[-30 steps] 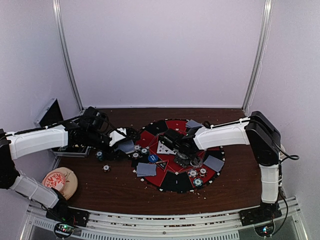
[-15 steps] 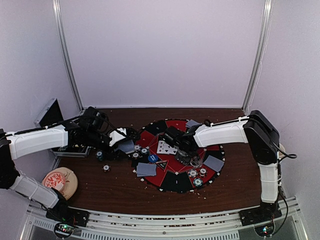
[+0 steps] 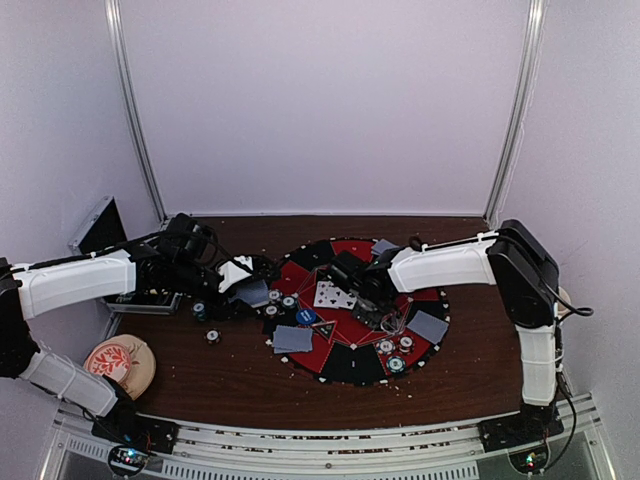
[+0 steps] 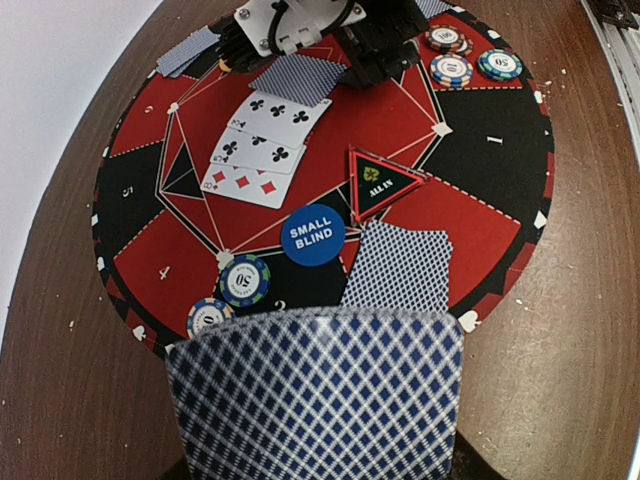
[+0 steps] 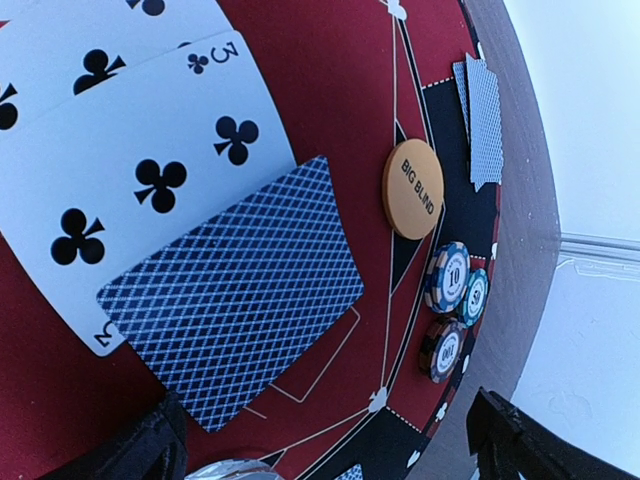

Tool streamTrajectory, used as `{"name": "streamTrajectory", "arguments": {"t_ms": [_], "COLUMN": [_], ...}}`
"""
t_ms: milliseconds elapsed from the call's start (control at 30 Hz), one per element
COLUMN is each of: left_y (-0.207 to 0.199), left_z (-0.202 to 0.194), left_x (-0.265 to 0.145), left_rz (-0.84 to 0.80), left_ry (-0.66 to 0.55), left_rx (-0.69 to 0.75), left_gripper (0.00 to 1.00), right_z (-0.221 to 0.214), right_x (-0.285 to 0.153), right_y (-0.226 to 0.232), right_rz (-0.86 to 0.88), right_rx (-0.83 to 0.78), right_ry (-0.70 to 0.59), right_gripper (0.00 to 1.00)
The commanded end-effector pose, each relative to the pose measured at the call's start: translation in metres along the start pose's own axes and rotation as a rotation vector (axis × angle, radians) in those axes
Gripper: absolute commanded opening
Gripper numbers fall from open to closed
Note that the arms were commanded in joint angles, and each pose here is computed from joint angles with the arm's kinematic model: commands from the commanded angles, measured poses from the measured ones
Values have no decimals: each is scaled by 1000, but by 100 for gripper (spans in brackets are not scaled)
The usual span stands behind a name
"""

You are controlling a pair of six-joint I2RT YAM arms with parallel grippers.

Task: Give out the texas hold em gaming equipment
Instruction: Adjust the poker card in the community card area.

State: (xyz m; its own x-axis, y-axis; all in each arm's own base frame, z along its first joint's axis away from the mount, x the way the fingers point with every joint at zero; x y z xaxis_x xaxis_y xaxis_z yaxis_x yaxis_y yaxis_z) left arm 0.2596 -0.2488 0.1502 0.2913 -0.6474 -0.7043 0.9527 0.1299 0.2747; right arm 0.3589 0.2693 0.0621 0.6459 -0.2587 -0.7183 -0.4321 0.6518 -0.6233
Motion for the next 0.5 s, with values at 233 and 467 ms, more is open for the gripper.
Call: {"name": "streamTrajectory", "arguments": {"t_ms": [233, 467], "left_y": [3, 3], "left_z": [7, 6], "left_x": [-2, -2], "left_rz": [21, 22], "left_ry": [-29, -27], "left_rx": [14, 12], "left_gripper": [54, 54], "right_z": [34, 80], "right_x": [-48, -121], "right_y": [-19, -20], "right_rz": [144, 485], "right_rx": [176, 475], "right_ry": [-123, -361], "right_gripper": [100, 100]}}
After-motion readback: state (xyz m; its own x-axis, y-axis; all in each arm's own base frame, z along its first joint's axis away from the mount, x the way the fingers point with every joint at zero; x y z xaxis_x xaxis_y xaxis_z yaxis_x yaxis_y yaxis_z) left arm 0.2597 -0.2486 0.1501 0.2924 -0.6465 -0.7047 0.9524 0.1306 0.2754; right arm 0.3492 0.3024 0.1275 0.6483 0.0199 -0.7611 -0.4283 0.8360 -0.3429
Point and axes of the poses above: each gripper's point midway between its finger pads, its own x axis out along the fingers, its own y axis along the line the jaws close on, z = x × y, the point moved 1 cm from there along -x, back along the fingers, and after that the axes turned 6 degrees about x, right-handed, at the moved point
